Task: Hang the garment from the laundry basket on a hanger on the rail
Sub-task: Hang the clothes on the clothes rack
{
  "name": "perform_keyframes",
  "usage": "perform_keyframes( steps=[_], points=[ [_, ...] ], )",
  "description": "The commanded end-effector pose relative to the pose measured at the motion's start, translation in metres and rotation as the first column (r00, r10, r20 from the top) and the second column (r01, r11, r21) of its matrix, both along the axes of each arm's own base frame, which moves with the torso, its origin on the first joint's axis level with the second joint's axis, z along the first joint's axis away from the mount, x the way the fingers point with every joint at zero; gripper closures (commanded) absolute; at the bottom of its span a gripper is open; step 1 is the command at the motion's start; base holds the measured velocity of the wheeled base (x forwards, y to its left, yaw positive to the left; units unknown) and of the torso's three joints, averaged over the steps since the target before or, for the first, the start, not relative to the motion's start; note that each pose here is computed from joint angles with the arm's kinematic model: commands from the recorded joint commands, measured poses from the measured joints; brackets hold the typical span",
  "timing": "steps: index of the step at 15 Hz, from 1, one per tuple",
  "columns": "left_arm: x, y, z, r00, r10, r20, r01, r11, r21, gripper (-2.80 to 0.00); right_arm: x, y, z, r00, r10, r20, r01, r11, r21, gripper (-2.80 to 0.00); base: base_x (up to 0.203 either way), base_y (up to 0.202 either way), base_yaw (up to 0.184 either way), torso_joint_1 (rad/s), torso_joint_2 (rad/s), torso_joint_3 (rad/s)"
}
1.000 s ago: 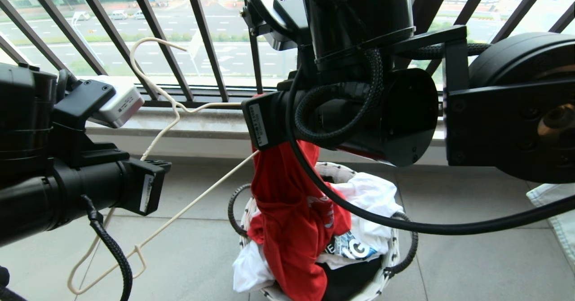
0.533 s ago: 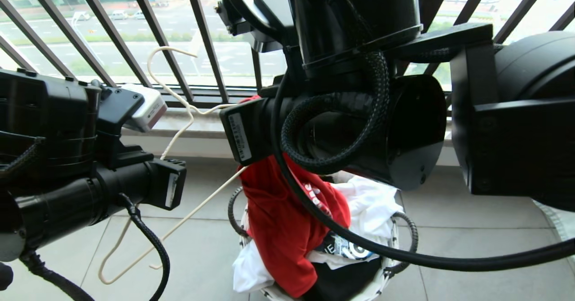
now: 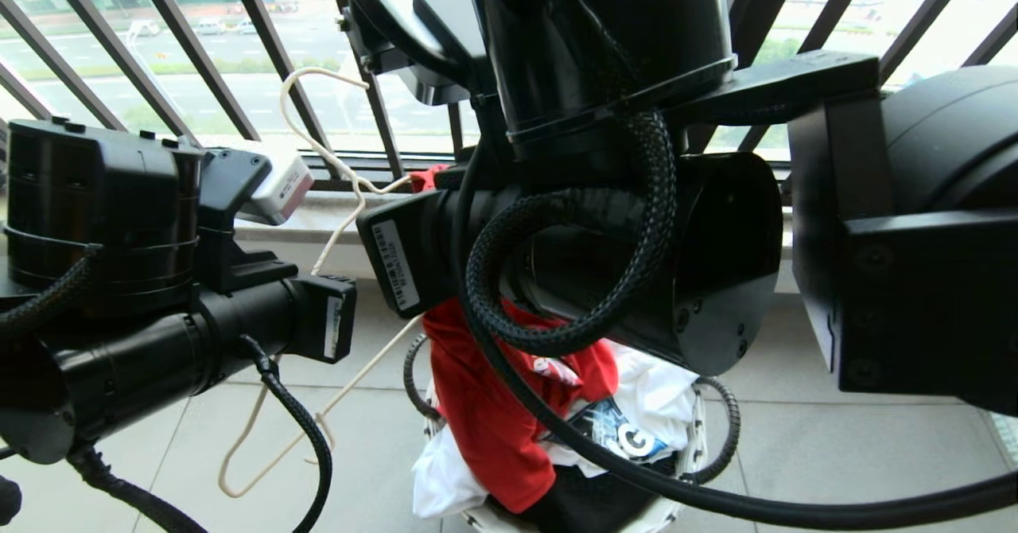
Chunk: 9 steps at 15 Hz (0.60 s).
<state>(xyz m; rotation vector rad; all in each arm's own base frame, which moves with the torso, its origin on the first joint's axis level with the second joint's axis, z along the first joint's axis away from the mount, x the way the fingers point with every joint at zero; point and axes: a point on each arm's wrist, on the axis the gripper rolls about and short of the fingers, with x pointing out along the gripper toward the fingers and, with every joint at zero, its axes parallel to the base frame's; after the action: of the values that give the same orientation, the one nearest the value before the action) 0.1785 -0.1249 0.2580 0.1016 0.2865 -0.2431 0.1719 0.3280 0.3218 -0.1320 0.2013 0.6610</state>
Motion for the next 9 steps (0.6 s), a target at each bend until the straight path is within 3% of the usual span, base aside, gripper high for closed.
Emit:
perform_keyframes(
  steps=[1,7,9],
  points=[
    [0.0036,-0.0044,-0.0029,1.000,-0.002,0.001,0.002,1.000,-0.006,0.00,-0.0038,0.0033,-0.0016,1.000,0.011,-0.002,-0.011,1.000,-0.005,0.00,0.000,0.000,0.000,0.000,0.00,0.000],
    [0.0074,-0.0075,-0.0076,1.000,0.004,0.007,-0.004,0.998,-0.059,0.00,-0.0096,0.0056,-0.0015,1.000,0.026,-0.001,-0.026,1.000,-0.007,0.00,0.000,0.000,0.000,0.000,0.00,0.000],
    [0.0031,-0.0088,-0.0103,0.999,-0.037,0.035,0.040,0.996,-0.081,0.00,-0.0059,0.0036,-0.0006,1.000,0.013,0.001,-0.013,1.000,-0.004,0.00,0.000,0.000,0.000,0.000,0.00,0.000]
  ],
)
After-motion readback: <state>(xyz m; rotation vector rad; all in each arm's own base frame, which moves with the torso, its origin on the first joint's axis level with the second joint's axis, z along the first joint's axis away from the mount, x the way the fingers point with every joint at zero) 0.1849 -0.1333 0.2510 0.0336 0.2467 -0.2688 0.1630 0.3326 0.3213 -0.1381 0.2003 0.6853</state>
